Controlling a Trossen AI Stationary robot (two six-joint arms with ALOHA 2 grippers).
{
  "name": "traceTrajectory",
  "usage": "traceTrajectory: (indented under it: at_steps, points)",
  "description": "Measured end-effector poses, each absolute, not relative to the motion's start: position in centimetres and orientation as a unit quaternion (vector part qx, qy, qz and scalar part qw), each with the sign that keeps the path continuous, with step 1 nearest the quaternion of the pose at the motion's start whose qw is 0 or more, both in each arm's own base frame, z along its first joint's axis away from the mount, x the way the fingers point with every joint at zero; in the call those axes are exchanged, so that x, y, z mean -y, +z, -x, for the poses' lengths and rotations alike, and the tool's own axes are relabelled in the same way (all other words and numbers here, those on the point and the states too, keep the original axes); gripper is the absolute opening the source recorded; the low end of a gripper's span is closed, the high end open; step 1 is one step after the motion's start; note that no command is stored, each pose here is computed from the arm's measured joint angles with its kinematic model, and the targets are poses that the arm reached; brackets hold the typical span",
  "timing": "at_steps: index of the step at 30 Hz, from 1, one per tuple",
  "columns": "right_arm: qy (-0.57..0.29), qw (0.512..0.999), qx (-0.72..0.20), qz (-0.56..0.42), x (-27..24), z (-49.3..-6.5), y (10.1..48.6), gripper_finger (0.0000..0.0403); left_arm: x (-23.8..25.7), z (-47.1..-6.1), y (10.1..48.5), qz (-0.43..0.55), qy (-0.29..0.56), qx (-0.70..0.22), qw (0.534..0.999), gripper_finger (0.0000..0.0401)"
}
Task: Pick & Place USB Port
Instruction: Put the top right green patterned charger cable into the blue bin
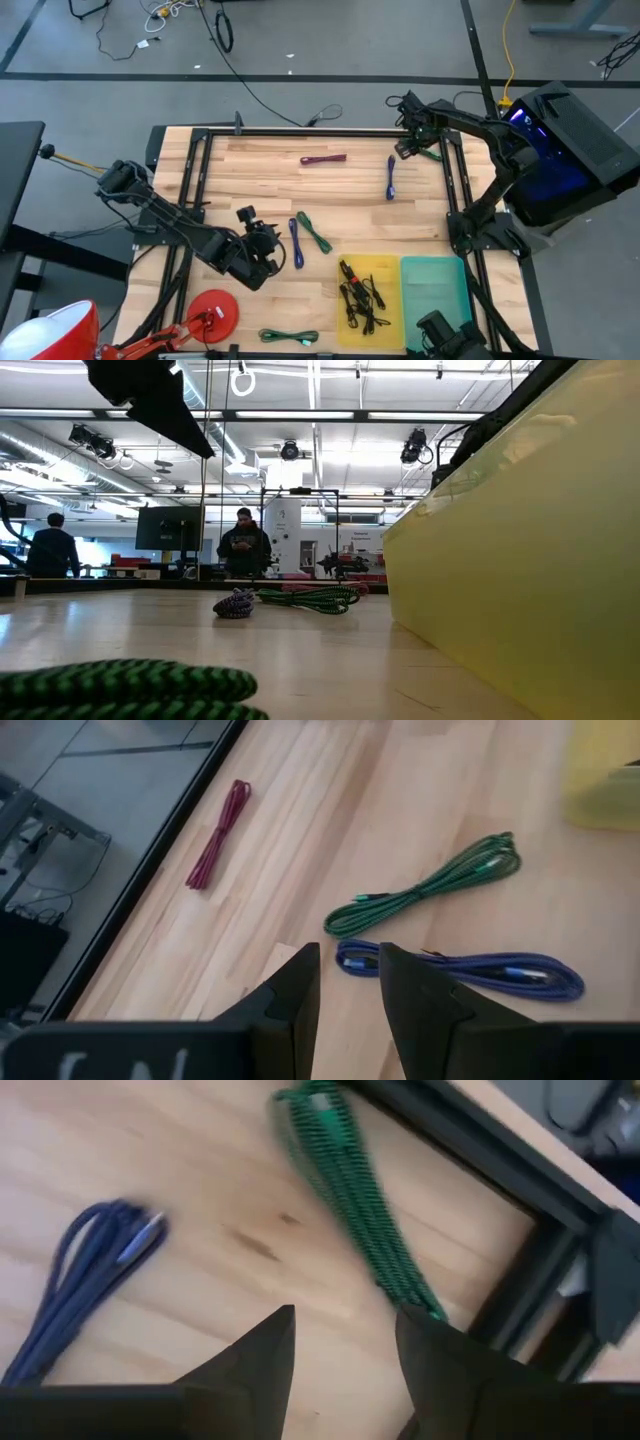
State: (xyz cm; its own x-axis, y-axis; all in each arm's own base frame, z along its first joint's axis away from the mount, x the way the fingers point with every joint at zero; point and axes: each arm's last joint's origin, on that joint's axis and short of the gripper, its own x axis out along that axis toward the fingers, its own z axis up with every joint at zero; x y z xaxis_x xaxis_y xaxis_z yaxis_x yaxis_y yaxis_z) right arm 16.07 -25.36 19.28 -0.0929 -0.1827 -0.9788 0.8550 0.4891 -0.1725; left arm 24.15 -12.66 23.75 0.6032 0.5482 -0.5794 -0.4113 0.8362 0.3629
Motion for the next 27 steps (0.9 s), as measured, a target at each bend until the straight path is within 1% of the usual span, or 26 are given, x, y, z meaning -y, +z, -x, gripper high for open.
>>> traceTrajectory:
  at_steps: [2,8,13,17,23,27]
  points:
    - [-0.417,0.617,-0.61,-0.272,25.5,-15.9,19.3,0.0176,12.4,-24.3,23.8,-0.094,0.275,-0.355,0.889,0.0112]
    - [-0.383,0.623,-0.612,-0.301,26.3,-15.0,18.4,0.0176,11.7,-24.6,23.7,-0.085,0.28,-0.362,0.885,0.0112]
    - [-0.374,0.637,-0.611,-0.286,27.1,-15.3,17.6,0.0174,11.4,-24.9,23.7,-0.079,0.286,-0.362,0.884,0.0112]
    - [-0.356,0.63,-0.624,-0.294,27.6,-15.0,16.6,0.0174,11.1,-25.0,23.7,-0.075,0.291,-0.361,0.883,0.0112]
    - [-0.362,0.625,-0.62,-0.306,28.0,-14.1,16.7,0.0173,10.4,-25.3,23.7,-0.069,0.3,-0.364,0.879,0.0112]
    - [-0.351,0.631,-0.619,-0.309,28.0,-14.1,16.7,0.0176,10.0,-25.5,23.7,-0.068,0.306,-0.365,0.876,0.0112]
